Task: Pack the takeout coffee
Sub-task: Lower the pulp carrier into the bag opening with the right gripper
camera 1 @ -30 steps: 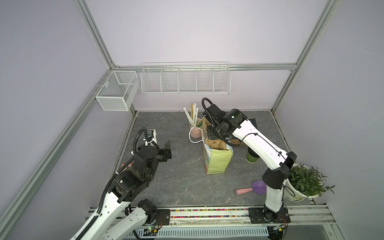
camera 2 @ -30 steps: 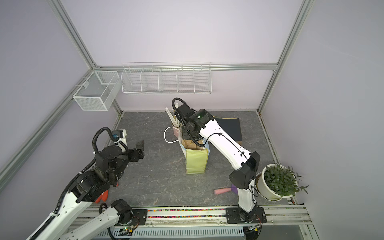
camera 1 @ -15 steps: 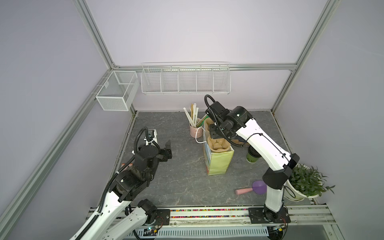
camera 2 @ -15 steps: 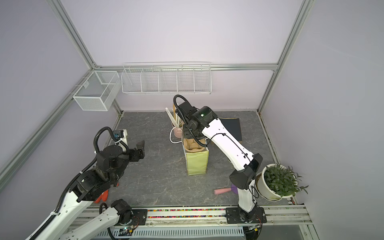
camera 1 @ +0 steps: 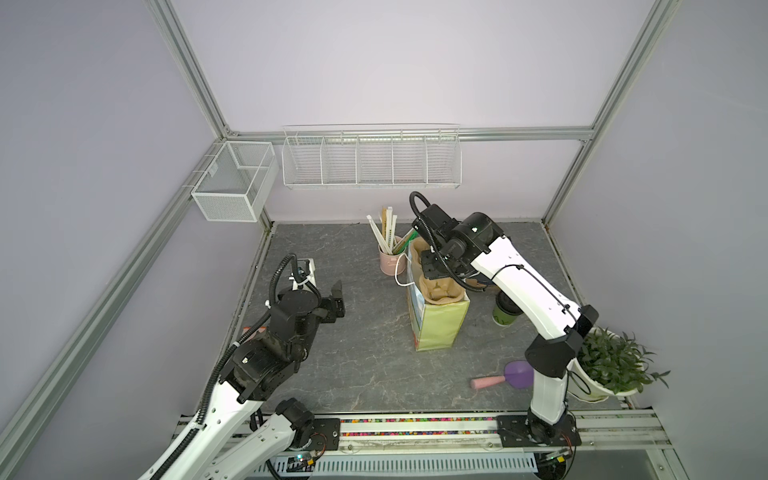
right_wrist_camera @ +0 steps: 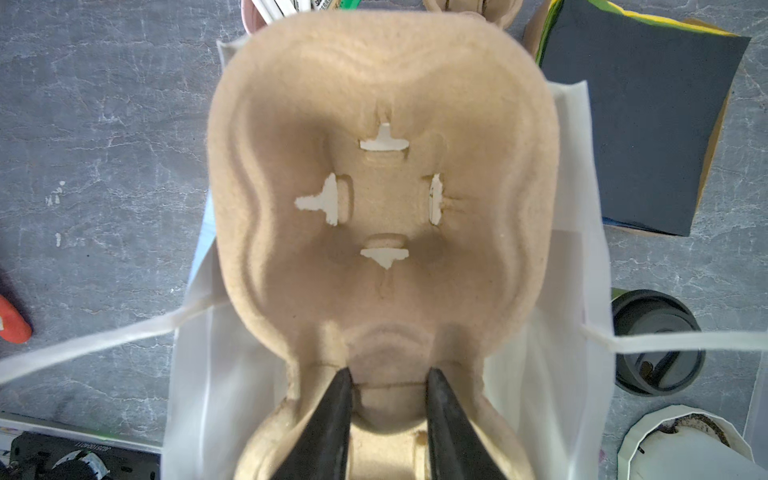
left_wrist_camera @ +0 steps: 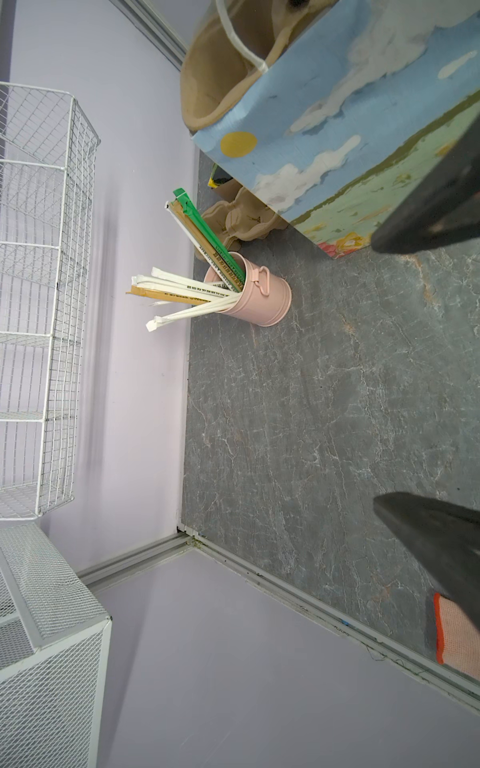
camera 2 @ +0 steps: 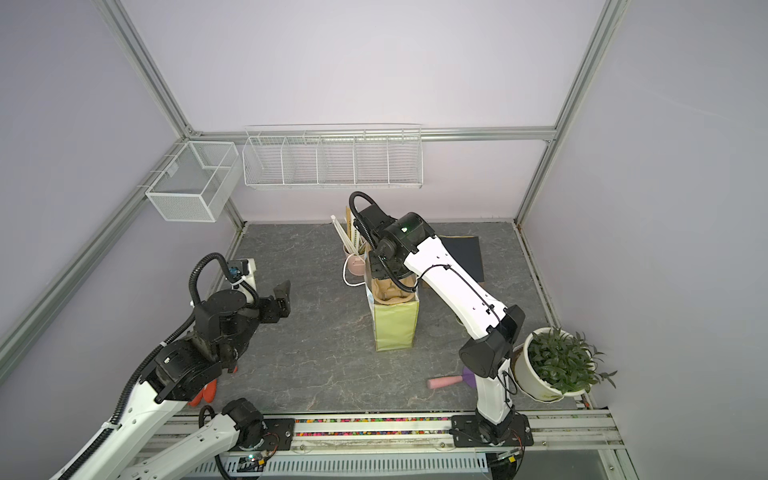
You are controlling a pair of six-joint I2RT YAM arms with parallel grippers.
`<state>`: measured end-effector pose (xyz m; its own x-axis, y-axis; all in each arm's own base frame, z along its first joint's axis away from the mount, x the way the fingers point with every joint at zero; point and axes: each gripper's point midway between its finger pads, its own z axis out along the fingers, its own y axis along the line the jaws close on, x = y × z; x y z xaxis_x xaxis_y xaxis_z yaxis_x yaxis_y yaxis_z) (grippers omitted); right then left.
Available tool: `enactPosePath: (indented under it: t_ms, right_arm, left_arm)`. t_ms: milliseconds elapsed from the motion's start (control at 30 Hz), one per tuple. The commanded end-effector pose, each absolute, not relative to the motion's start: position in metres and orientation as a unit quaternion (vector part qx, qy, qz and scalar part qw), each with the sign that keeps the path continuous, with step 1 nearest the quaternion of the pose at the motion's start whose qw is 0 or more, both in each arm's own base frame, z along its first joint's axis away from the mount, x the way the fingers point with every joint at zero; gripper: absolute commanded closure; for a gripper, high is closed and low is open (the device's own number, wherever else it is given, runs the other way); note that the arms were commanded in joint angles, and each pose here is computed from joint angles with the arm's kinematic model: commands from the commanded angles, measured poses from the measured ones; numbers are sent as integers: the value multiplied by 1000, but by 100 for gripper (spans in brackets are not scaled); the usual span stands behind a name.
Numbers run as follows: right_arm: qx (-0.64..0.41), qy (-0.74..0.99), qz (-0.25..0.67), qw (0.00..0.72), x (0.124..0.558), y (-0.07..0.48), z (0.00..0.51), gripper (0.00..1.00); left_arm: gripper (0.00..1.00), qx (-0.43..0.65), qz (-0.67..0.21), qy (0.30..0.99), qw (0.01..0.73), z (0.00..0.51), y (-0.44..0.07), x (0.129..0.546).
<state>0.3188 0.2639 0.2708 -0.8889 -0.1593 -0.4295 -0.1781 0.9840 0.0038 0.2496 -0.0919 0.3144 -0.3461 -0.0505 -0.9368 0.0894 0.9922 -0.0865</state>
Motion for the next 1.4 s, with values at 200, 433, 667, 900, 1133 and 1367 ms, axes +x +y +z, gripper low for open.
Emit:
enactPosePath:
  t_ms: [200,433,667,900,1133,1367]
  right_arm:
    - [-92,974,26,203,308,265,264,68]
    - [-102,971,21,216,301,263,279,68]
    - [-112,969,14,219,299,258,284,66]
    - [-116,971,16,206,295,259,272,64]
    - [-124,968,25,215,294,260,282,52]
    - [-126,962,47,238,296,263,304,46]
  left_arm:
    - [10,25,-51,826,561,308,-92,249]
    - [10,25,-50,826,562,308,-92,249]
    - [10,26,-50,827,560,307,-92,249]
    - [10,26,-49,826,561,307,-92,249]
    - [9,27,-50,827,560,307,-93,249]
    - [9,27,-50,827,560,307,-93,249]
